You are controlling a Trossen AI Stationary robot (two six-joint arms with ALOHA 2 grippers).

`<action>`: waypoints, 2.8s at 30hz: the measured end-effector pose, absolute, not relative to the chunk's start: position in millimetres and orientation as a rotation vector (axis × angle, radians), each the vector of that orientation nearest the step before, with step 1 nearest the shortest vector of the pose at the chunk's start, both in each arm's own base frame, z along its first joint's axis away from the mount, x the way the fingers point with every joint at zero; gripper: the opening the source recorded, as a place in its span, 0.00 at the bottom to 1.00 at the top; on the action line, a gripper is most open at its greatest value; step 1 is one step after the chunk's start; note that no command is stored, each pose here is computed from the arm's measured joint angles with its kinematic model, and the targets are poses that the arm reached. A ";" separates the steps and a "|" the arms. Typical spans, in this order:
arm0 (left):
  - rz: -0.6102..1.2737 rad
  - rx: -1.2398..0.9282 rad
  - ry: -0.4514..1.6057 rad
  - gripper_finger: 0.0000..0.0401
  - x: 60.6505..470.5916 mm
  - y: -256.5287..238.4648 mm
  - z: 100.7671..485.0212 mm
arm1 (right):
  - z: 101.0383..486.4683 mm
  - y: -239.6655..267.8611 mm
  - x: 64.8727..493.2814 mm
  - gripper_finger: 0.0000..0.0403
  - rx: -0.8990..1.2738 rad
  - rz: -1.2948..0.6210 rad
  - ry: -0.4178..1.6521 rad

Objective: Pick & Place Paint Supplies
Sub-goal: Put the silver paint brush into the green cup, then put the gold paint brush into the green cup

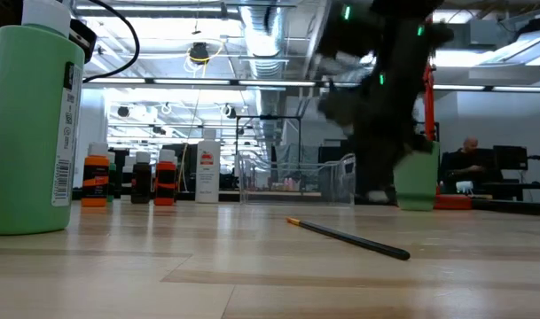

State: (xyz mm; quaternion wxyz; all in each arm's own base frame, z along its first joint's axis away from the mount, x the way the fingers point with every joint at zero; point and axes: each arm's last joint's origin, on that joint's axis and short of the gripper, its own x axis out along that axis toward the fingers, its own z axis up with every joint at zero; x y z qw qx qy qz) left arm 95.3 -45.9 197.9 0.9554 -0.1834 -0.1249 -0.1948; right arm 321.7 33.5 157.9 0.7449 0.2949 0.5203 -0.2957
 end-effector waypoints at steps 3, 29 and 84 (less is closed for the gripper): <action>-0.396 -0.373 -0.254 0.00 95.3 -45.9 198.1 | 180.6 28.1 317.2 0.00 0.625 -0.682 1.028; -0.396 -0.372 -0.254 0.00 95.3 -45.9 198.0 | 321.3 -5.8 200.5 0.00 -0.055 -1.368 0.223; -0.396 -0.372 -0.254 0.00 95.3 -45.9 197.9 | 287.1 -24.8 202.5 0.48 0.018 -1.400 0.387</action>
